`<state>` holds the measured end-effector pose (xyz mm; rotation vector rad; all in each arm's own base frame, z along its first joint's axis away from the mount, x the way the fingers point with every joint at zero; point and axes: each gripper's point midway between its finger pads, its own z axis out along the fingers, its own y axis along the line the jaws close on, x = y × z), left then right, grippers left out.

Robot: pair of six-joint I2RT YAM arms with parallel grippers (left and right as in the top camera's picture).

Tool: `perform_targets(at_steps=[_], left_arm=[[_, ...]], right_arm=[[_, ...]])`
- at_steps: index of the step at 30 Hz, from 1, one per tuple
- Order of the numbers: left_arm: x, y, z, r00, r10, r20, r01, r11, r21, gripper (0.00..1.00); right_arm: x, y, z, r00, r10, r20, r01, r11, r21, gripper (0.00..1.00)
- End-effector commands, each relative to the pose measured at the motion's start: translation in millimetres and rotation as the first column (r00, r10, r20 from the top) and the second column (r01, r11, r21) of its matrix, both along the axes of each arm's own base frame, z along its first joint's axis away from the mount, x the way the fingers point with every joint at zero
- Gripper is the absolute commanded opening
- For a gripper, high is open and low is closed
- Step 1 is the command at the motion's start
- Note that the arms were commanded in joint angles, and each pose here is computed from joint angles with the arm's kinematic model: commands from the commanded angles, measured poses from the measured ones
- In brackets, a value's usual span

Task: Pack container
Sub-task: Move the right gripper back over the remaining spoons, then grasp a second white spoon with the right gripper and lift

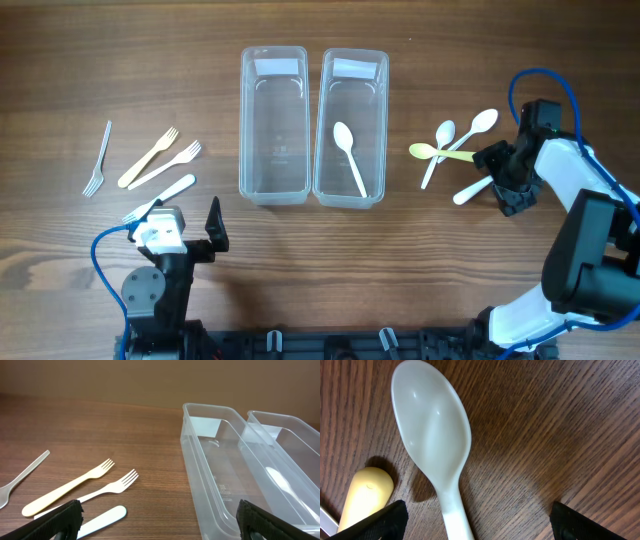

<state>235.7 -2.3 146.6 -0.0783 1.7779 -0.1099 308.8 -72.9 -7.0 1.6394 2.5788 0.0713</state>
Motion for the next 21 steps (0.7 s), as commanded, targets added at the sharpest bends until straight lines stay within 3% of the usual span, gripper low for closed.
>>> perform_targets(at_steps=[1, 12, 14, 16, 21], left_arm=[[0, -3, -1, 1.000, -0.014, 0.003, 0.014, 1.000, 0.000, 1.00], [0, -3, -1, 1.000, -0.014, 0.003, 0.014, 1.000, 0.000, 1.00], [0, -3, -1, 1.000, -0.014, 0.003, 0.014, 1.000, 0.000, 1.00], [0, -3, -1, 1.000, -0.014, 0.003, 0.014, 1.000, 0.000, 1.00], [0, -3, -1, 1.000, -0.014, 0.003, 0.014, 1.000, 0.000, 1.00]], right_arm=[[-27, 14, -52, 0.991, 0.059, -0.123, -0.051, 0.997, 0.062, 0.91], [-33, 11, -51, 0.979, 0.145, -0.146, -0.140, 0.989, 0.045, 0.86], [-35, 11, -51, 0.977, 0.146, -0.157, -0.141, 0.989, 0.046, 0.75], [-37, 11, -51, 0.972, 0.172, -0.162, -0.166, 0.985, 0.051, 0.59], [-45, 10, -51, 0.966, 0.169, -0.196, -0.164, 0.985, 0.045, 0.04]])
